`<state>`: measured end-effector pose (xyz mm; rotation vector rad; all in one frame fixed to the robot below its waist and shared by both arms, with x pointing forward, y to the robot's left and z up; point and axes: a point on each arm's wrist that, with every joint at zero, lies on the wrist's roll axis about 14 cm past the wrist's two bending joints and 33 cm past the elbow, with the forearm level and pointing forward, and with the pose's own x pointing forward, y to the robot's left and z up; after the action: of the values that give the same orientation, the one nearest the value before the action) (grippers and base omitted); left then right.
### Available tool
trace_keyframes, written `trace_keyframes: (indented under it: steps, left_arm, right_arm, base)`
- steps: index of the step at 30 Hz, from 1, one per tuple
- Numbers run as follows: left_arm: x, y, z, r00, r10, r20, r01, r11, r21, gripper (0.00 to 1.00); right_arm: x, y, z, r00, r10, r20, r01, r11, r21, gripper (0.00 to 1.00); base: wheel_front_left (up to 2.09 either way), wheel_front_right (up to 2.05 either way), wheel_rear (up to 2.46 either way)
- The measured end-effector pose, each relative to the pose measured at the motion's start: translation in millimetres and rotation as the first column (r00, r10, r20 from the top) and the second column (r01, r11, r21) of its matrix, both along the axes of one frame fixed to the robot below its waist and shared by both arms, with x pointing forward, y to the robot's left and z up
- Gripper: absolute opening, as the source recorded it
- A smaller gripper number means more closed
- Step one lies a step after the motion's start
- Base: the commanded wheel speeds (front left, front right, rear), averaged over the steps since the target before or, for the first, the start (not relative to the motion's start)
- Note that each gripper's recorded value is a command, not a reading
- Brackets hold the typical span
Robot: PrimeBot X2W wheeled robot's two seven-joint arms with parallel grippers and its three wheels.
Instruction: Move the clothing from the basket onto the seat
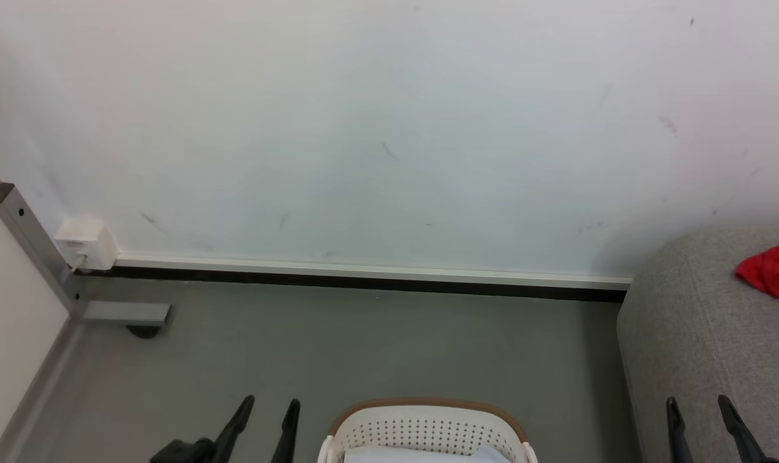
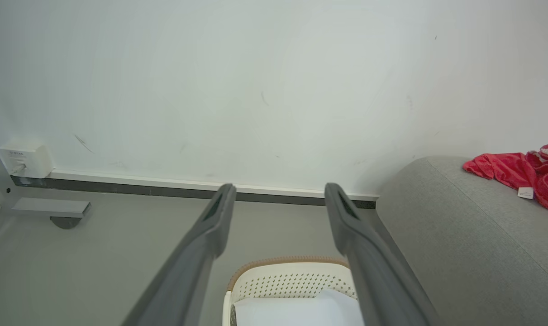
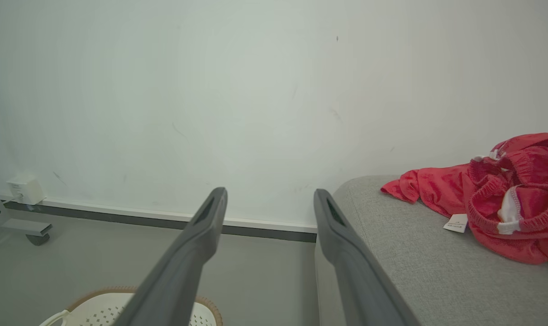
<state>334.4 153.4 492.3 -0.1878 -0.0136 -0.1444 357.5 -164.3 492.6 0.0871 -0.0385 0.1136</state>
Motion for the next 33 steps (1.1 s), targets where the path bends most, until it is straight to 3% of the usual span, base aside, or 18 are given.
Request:
trace_keyframes:
  steps: [33]
  left_arm:
    - [-5.7, 19.5, -6.6, 0.997, 0.077, 0.008, -0.077, 0.996, 0.036, 1.0]
  right_arm:
    - [-13.0, -0.4, -19.0, 0.998, -0.006, -0.062, 0.009, 0.999, 0.039, 1.0]
  base:
    - [0.0, 0.0, 0.0]
